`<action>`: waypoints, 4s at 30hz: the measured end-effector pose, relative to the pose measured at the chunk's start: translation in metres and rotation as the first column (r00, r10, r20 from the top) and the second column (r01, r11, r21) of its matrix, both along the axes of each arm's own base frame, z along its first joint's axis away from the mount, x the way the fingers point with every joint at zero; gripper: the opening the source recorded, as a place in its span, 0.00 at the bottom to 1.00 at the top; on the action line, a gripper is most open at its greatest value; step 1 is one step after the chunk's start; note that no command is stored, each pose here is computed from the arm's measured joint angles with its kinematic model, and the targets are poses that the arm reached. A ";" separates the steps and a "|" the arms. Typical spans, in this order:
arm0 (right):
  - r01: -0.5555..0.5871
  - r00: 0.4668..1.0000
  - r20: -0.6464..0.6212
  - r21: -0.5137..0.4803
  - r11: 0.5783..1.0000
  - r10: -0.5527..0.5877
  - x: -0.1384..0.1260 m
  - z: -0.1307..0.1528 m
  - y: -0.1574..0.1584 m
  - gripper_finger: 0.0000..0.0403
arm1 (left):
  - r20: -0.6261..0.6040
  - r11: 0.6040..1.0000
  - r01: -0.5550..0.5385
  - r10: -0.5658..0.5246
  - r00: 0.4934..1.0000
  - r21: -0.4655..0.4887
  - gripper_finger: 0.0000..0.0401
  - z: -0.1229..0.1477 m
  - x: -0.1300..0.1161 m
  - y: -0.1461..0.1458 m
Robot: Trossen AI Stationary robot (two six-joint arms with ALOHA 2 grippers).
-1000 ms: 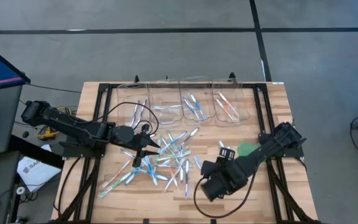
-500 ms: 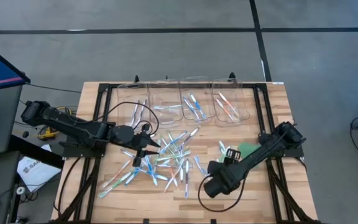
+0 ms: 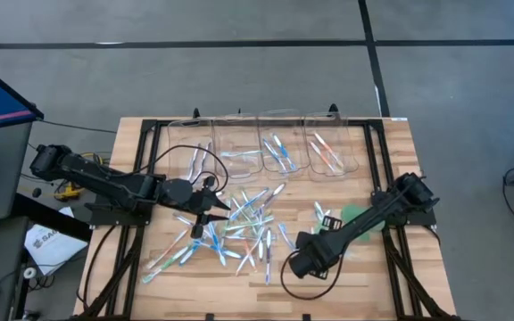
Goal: Pick & Place Toothbrushes
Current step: Put the orange toothbrush into the right transparent bin
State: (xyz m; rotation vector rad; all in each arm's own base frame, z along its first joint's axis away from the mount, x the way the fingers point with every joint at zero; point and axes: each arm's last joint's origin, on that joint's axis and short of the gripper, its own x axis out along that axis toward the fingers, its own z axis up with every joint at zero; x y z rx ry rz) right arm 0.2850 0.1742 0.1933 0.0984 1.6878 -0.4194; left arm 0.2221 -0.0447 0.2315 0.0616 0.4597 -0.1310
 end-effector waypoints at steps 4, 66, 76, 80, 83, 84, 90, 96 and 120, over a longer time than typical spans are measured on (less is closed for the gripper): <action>-0.014 1.000 -0.001 0.017 1.000 0.014 0.001 -0.008 -0.005 0.32 | 0.000 1.000 0.000 0.000 1.000 0.000 0.31 0.000 0.000 0.000; -0.125 0.992 0.010 0.085 0.989 0.124 0.004 -0.057 -0.036 0.08 | 0.000 1.000 0.000 0.000 1.000 -0.002 0.31 0.000 0.000 0.000; -0.096 0.995 -0.028 0.106 0.990 0.100 0.012 -0.028 -0.031 0.05 | 0.000 1.000 -0.001 0.001 1.000 -0.002 0.31 0.000 0.000 0.000; -0.108 0.994 0.005 0.091 0.990 0.108 0.020 -0.006 -0.025 0.04 | 0.000 1.000 -0.001 0.001 1.000 -0.002 0.31 0.000 0.000 0.000; -0.170 0.984 0.058 0.048 0.984 0.167 0.026 0.011 -0.018 0.04 | 0.000 1.000 -0.001 0.001 1.000 -0.002 0.31 0.000 0.000 0.000; -0.193 0.978 0.082 0.029 0.981 0.190 0.028 0.017 -0.016 0.04 | 0.000 1.000 0.000 0.000 1.000 -0.002 0.31 0.000 0.000 0.000; -0.311 0.922 0.199 -0.133 0.941 0.333 0.038 0.043 -0.007 0.04 | 0.000 1.000 0.000 0.000 1.000 -0.002 0.31 0.000 0.000 0.000; -0.321 0.907 0.195 -0.257 0.912 0.374 0.038 0.061 -0.010 0.05 | -0.001 1.000 -0.001 0.001 1.000 -0.002 0.31 0.000 0.000 0.000; -0.270 0.754 0.416 -0.510 0.817 0.509 0.025 0.160 0.019 0.04 | 0.000 1.000 0.000 0.000 1.000 -0.002 0.31 0.000 0.000 0.000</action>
